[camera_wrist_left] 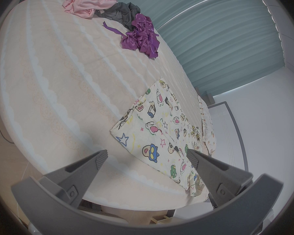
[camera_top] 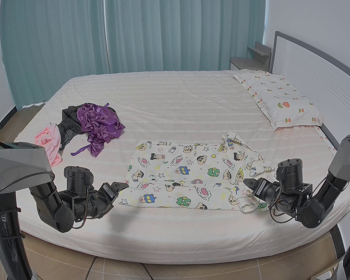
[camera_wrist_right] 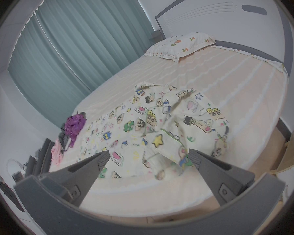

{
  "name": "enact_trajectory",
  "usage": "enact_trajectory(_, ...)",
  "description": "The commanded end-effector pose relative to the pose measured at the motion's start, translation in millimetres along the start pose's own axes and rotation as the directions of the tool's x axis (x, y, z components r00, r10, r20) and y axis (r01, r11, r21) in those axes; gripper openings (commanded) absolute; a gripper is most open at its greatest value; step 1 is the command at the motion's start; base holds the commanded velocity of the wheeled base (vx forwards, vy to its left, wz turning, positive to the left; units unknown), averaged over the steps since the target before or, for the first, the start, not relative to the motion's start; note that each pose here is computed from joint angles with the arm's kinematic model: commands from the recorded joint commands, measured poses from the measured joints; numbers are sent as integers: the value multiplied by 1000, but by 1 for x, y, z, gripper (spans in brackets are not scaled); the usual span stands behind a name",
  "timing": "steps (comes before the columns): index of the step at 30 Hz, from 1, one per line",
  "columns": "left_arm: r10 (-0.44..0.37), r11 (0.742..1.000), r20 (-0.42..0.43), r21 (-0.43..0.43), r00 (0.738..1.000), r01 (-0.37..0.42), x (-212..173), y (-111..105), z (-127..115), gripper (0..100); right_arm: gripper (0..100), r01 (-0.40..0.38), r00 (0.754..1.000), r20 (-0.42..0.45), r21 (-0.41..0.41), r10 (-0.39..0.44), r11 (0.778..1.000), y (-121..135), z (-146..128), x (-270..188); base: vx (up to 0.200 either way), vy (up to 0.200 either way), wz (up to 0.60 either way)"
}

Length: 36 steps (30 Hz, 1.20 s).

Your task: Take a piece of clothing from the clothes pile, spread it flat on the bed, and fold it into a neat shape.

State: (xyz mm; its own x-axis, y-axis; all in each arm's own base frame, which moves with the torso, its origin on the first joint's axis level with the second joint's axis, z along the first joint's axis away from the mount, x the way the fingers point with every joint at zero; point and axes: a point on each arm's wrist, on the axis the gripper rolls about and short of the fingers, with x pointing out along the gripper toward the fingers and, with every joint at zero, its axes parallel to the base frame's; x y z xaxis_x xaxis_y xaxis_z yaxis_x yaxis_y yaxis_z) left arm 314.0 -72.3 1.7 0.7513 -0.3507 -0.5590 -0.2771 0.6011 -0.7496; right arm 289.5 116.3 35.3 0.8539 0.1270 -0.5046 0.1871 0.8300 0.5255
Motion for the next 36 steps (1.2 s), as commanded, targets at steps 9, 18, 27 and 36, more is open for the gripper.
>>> enact_trajectory(9,-1,1000,0,0,1000,1,1,0,0,100,100,-73,996,-59,6,73,997,22,-41,41,0,0,0)
enact_trajectory(18,-1,1000,0,0,1000,1,1,0,0,100,100,-18,1000,13,1,18,1000,22,-43,62,0,0,0)
enact_trajectory(27,3,1000,-1,0,1000,-3,1,0,-1,100,100,162,976,162,-109,-143,981,6,-32,55,0,0,0)
enact_trajectory(36,-20,1000,12,5,1000,20,0,1,-1,100,100,297,952,146,-221,-270,929,-27,-25,42,0,0,0)
